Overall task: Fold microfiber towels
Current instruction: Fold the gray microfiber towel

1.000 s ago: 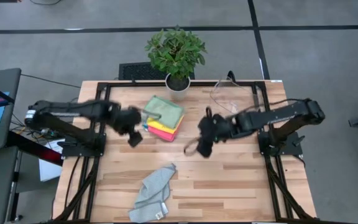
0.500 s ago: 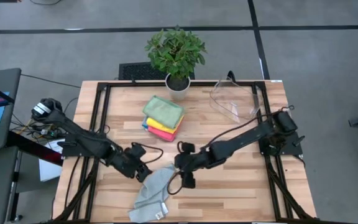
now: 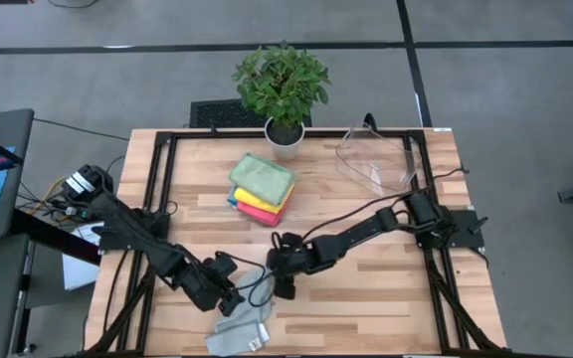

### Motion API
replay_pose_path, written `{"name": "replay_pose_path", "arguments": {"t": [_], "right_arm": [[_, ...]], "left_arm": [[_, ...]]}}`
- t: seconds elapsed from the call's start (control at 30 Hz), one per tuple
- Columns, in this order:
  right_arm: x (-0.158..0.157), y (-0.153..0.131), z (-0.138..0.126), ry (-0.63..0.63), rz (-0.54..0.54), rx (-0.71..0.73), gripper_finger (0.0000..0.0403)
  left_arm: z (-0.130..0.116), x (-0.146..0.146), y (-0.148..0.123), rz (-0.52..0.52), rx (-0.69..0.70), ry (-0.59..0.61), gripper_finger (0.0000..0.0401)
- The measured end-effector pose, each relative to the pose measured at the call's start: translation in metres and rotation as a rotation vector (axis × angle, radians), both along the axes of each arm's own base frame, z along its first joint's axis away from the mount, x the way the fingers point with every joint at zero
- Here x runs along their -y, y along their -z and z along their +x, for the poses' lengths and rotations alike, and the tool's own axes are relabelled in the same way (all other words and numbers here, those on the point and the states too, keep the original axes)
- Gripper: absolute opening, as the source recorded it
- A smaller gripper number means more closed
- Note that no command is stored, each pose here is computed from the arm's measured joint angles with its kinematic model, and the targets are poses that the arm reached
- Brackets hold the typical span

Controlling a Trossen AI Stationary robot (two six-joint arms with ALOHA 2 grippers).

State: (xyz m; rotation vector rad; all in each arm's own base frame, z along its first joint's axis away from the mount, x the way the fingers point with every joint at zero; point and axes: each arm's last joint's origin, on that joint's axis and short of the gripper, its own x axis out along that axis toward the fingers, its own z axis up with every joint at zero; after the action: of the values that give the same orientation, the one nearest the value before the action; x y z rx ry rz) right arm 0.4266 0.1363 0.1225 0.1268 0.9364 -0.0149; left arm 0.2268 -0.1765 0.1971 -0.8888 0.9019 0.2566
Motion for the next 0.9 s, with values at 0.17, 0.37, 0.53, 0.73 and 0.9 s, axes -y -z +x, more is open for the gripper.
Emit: {"name": "replay_pose_path", "arguments": {"t": [0.17,0.37,0.53,0.73,0.9], "right_arm": [[-0.018,-0.023,-0.001,-0.043,0.031,0.041,0.0033],[-0.026,-0.082,-0.022,-0.036,0.041,0.048,0.0018],[-0.032,-0.141,-0.051,0.019,0.026,0.132,0.0015],[-0.026,-0.188,-0.086,0.109,0.078,0.184,0.0009],[-0.019,-0.220,-0.108,0.173,0.099,0.273,0.0013]], "left_arm": [[-0.002,0.001,-0.002,0.003,0.005,0.013,0.0295],[0.001,0.002,-0.004,0.033,0.056,0.056,0.0295],[0.006,-0.001,-0.006,0.050,0.092,0.035,0.0295],[0.027,-0.007,-0.020,0.012,0.291,0.010,0.0295],[0.046,-0.017,-0.038,-0.015,0.490,0.016,0.0295]]}}
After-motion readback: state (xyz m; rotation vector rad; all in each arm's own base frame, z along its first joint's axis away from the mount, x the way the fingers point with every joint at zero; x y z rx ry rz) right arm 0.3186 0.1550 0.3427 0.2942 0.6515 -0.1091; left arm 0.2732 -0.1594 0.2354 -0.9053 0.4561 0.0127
